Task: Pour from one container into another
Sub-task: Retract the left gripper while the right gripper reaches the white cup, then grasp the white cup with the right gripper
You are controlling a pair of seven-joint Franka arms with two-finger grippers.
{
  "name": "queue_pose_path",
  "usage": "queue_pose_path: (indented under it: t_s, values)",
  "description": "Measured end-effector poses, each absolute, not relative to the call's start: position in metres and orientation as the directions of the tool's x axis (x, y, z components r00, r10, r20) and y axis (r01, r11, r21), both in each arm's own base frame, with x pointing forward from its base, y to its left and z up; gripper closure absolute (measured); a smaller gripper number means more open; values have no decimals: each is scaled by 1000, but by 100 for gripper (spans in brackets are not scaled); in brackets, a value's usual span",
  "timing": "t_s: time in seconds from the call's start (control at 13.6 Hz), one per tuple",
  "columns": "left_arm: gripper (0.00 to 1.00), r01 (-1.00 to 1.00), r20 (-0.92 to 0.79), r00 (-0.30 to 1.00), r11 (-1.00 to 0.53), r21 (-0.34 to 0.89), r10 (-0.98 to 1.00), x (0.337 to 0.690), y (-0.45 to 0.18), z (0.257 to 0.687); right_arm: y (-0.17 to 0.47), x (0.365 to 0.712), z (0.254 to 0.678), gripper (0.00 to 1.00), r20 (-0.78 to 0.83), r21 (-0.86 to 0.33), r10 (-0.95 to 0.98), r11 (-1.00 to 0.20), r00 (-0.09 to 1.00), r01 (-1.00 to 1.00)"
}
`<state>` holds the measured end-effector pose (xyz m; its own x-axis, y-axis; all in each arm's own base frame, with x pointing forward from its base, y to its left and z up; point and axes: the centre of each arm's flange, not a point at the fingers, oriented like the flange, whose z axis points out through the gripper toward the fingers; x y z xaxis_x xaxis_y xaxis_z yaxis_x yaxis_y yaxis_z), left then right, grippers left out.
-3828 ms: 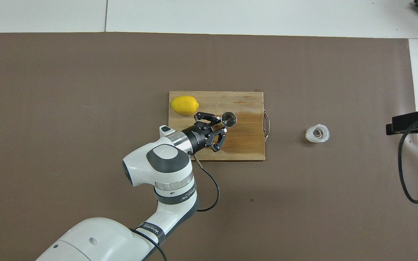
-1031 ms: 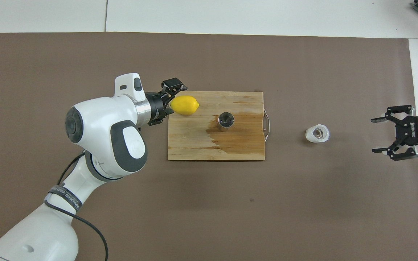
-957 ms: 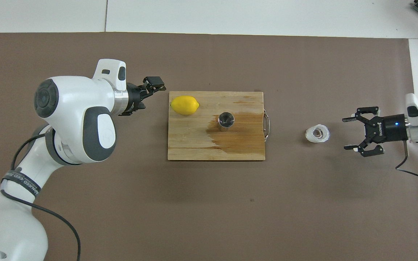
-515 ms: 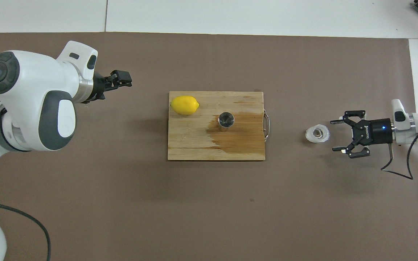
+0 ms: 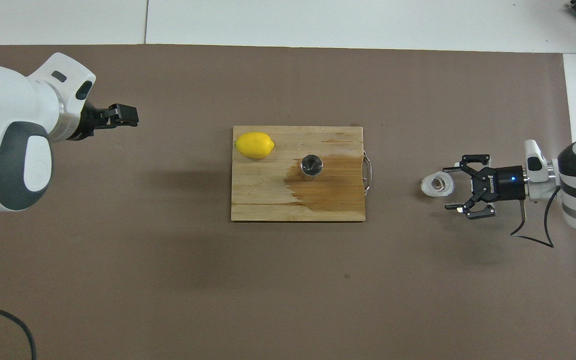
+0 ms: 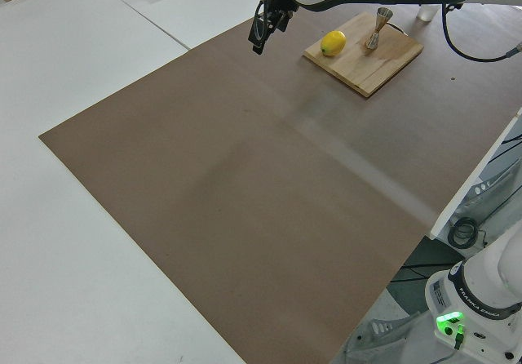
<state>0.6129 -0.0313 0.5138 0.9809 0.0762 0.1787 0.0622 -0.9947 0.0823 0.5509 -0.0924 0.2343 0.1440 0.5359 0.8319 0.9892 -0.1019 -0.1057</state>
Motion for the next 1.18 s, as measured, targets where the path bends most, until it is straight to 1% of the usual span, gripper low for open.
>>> queue_pose_path:
  t_s: [0.29, 0.52, 0.59, 0.81, 0.88, 1.18]
  values:
    - [0, 40, 162, 985, -996, 80, 52, 610, -32, 554, -86, 542, 221, 0, 826, -102, 543, -112, 147, 988]
    - [0, 32, 129, 991, -996, 80, 42, 602, -34, 573, -86, 542, 220, 0, 827, -95, 544, -110, 140, 989]
    - [0, 32, 110, 993, -996, 81, 41, 596, -33, 580, -86, 542, 220, 13, 827, -91, 545, -108, 135, 990]
    - [0, 15, 67, 998, -996, 87, 21, 576, -39, 598, -86, 542, 221, 46, 828, -88, 546, -106, 132, 990]
    - [0, 8, 49, 999, -996, 87, 12, 570, -43, 601, -86, 542, 221, 52, 828, -87, 546, -105, 131, 991]
    - [0, 27, -10, 1000, -996, 83, 26, 554, -47, 604, -72, 555, 234, 53, 827, -68, 552, -87, 105, 994]
